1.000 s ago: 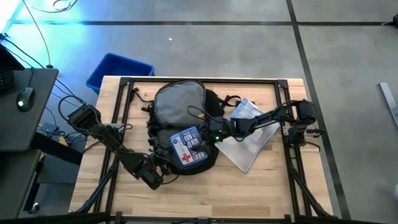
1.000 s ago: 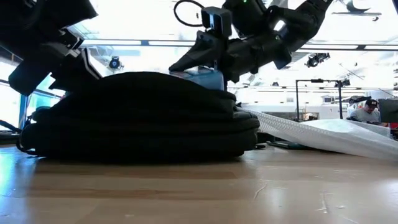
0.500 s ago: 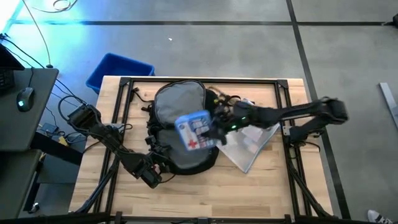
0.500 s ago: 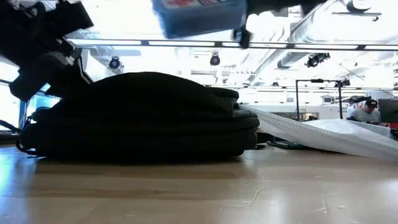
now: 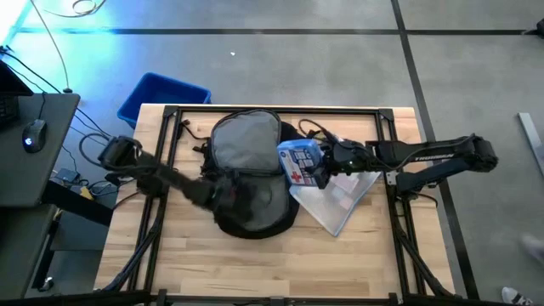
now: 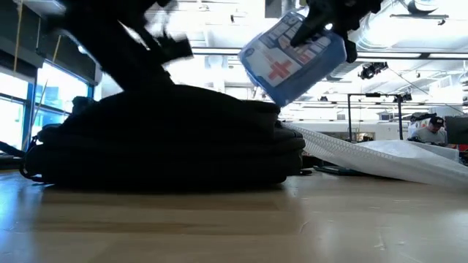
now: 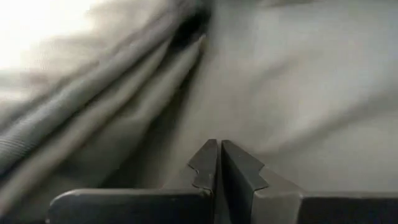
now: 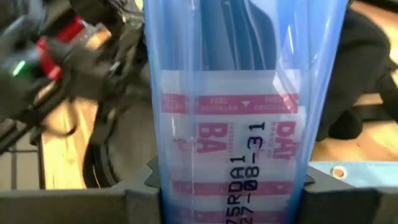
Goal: Unpack backpack
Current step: Remove the blue first aid kit from the black backpack
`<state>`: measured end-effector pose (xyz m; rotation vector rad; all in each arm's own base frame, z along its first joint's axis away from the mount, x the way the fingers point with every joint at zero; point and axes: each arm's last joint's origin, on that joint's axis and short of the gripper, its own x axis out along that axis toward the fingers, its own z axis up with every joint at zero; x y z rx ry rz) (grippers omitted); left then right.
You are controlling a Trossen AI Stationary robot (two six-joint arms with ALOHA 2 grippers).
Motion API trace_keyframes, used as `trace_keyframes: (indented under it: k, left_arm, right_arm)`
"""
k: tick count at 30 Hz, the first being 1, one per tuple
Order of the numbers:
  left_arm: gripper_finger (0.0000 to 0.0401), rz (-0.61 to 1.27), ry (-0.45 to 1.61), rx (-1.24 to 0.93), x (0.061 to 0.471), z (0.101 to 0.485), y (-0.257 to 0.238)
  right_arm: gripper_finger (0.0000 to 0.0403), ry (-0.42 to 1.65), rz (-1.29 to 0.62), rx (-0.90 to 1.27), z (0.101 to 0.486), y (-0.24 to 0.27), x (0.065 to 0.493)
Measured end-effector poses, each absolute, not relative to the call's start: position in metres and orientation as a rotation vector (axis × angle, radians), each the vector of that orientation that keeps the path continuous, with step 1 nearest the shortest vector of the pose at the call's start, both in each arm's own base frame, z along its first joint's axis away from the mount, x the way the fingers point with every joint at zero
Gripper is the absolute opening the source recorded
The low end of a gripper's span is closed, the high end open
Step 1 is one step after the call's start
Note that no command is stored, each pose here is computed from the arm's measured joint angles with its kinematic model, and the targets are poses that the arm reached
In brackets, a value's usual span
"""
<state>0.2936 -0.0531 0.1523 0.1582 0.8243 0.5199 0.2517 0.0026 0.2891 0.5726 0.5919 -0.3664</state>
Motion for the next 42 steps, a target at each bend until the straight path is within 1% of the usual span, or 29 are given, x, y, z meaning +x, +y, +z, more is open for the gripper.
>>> trace_keyframes:
  k: [3,6,9,13,17,20,24,26,31,34,36,42]
  left_arm:
    - [0.0,0.564,0.904,0.078,0.293,0.143,-0.019]
    - [0.0,0.693,0.983,0.066,0.277,0.13,0.001]
    - [0.0,0.801,1.039,0.053,0.258,0.122,0.013]
    - [0.0,0.902,1.031,0.016,0.238,0.116,0.02]
    - [0.0,1.0,1.028,0.028,0.22,0.12,0.023]
    - [0.0,1.061,1.046,0.04,0.204,0.127,0.025]
    - [0.0,1.126,1.058,0.056,0.183,0.142,0.021]
    - [0.0,1.15,1.058,0.071,0.172,0.15,0.019]
    - [0.0,1.163,0.99,0.066,0.161,0.163,0.012]
    - [0.0002,1.144,0.945,0.052,0.16,0.168,0.009]
    - [0.001,1.121,0.932,0.048,0.16,0.171,0.006]
    - [0.0064,1.034,0.851,-0.022,0.165,0.19,-0.005]
  right_arm:
    - [0.0141,0.599,-0.36,0.57,0.288,0.005,0.253]
    - [0.0141,0.621,-0.35,0.562,0.286,0.01,0.252]
    - [0.0141,0.662,-0.376,0.559,0.283,0.013,0.248]
    - [0.0141,0.742,-0.429,0.56,0.272,0.016,0.241]
    - [0.0141,0.775,-0.454,0.574,0.257,0.014,0.234]
    - [0.0141,0.772,-0.524,0.591,0.239,0.01,0.228]
    - [0.0141,0.586,-0.582,0.625,0.231,-0.005,0.23]
    - [0.0141,0.518,-0.638,0.637,0.22,-0.02,0.229]
    - [0.0141,0.288,-0.704,0.714,0.197,-0.058,0.229]
    - [0.0141,0.24,-0.744,0.751,0.18,-0.08,0.228]
    - [0.0141,0.21,-0.765,0.768,0.174,-0.094,0.23]
    - [0.0141,0.239,-0.787,0.833,0.152,-0.129,0.244]
